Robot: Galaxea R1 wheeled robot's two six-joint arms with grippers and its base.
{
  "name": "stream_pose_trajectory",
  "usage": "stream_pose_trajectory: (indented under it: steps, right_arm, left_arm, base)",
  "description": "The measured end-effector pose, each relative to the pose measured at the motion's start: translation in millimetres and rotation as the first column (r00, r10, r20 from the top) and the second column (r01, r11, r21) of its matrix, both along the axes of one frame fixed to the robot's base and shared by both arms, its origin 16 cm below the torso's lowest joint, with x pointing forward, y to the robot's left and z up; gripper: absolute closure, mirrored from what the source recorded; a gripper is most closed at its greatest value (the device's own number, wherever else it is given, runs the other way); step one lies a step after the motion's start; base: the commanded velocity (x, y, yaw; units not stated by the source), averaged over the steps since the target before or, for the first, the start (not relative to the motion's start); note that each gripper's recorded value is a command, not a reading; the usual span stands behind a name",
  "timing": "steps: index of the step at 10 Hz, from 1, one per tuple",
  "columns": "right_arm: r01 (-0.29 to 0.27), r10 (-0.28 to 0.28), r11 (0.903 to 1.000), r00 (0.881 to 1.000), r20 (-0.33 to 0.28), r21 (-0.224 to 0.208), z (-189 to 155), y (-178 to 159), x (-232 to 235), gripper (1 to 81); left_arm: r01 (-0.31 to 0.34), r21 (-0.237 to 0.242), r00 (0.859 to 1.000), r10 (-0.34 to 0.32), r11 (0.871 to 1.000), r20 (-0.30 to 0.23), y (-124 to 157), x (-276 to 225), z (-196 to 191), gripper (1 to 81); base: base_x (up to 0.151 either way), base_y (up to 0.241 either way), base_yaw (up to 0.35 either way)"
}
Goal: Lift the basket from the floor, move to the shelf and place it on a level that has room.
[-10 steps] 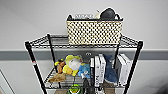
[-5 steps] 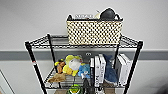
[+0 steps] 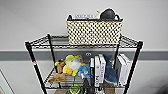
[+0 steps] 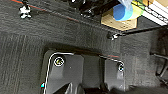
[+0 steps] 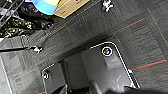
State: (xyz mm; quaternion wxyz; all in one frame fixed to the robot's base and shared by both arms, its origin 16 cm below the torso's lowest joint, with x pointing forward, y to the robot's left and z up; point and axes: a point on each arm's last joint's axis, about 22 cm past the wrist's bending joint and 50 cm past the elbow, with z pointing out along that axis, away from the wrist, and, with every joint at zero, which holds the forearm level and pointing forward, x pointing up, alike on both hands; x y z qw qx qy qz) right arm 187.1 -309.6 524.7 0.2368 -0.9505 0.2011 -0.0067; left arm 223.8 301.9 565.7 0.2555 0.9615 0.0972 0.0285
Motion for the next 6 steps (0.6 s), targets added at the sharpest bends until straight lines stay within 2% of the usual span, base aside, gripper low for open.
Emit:
stream_pose_trajectory:
  steps: [1, 4, 6]
  right_arm:
    - [-0.005, 0.005, 0.9999, 1.000, 0.005, -0.011, -7.6, 3.2, -4.9, 1.0]
    - [-0.047, 0.047, 0.9989, 0.999, -0.008, -0.001, -30.8, 39.5, -45.0, 1.0]
    - [-0.065, 0.065, 0.9976, 0.998, -0.001, -0.025, -39.1, 36.4, -59.1, 1.0]
  left_arm:
    - [0.003, 0.001, 1.000, -0.003, 1.000, -0.002, -6.1, -5.8, -7.5, 1.0]
    - [0.038, -0.010, 0.999, -0.039, 0.999, -0.024, -32.3, -45.5, -31.1, 1.0]
    - [0.046, 0.004, 0.998, -0.045, 0.999, -0.036, -42.5, -60.9, -48.5, 1.0]
  base:
    - [0.000, 0.000, 0.000]
    - [0.000, 0.000, 0.000]
    - [0.000, 0.000, 0.000]
